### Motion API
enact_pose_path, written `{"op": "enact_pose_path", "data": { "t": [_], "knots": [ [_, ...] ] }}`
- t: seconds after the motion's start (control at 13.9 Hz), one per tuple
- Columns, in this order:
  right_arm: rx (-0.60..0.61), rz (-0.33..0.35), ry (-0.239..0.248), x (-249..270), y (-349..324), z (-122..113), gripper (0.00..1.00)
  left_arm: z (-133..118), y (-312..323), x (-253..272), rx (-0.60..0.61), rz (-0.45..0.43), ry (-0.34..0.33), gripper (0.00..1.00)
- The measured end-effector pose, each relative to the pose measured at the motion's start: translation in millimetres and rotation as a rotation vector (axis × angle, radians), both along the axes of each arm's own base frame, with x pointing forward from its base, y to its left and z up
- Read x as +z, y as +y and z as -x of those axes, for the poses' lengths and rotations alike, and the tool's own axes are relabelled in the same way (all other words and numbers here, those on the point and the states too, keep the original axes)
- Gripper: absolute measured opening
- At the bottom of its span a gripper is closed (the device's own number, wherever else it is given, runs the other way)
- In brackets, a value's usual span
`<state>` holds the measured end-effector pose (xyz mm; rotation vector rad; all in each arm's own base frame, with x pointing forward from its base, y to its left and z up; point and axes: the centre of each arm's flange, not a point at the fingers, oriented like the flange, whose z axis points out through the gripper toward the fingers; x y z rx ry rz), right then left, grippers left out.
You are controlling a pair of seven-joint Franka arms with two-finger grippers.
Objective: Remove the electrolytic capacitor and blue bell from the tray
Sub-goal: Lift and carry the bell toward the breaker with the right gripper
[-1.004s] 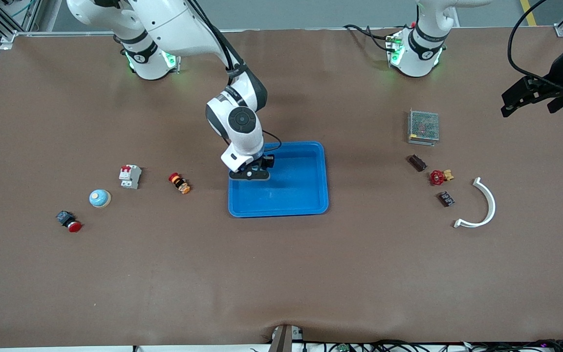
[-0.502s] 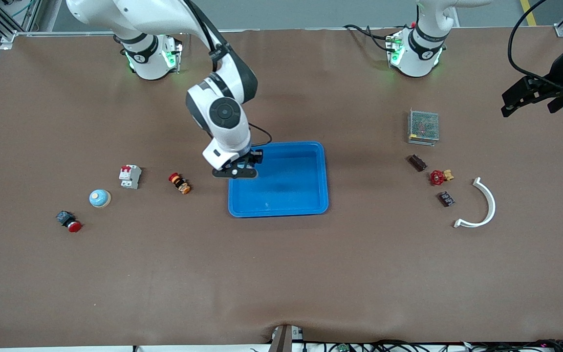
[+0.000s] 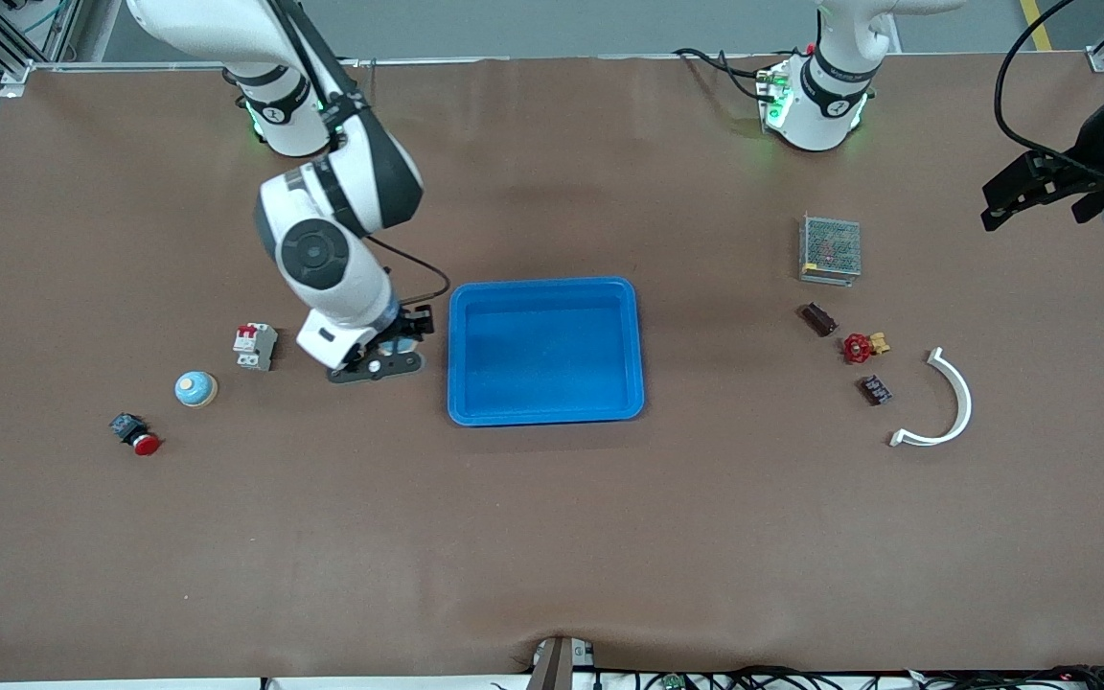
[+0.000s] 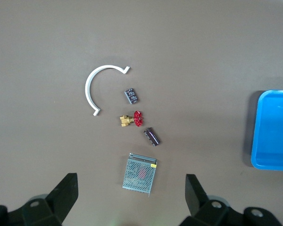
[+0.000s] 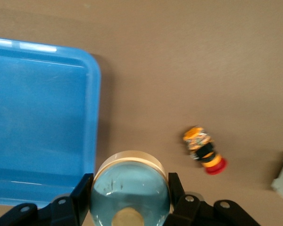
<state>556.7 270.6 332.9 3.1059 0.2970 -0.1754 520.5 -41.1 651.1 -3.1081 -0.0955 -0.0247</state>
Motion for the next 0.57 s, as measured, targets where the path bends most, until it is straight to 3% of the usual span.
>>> {"op": "enact_pose_path", "data": {
  "t": [0.57],
  "knots": [
    [0.172,-0.042,0.004,2.6,-118.6,-42.4,0.69,-0.4,-0.8,-0.7,-0.001,0.0,0.001,1.0]
  ]
}}
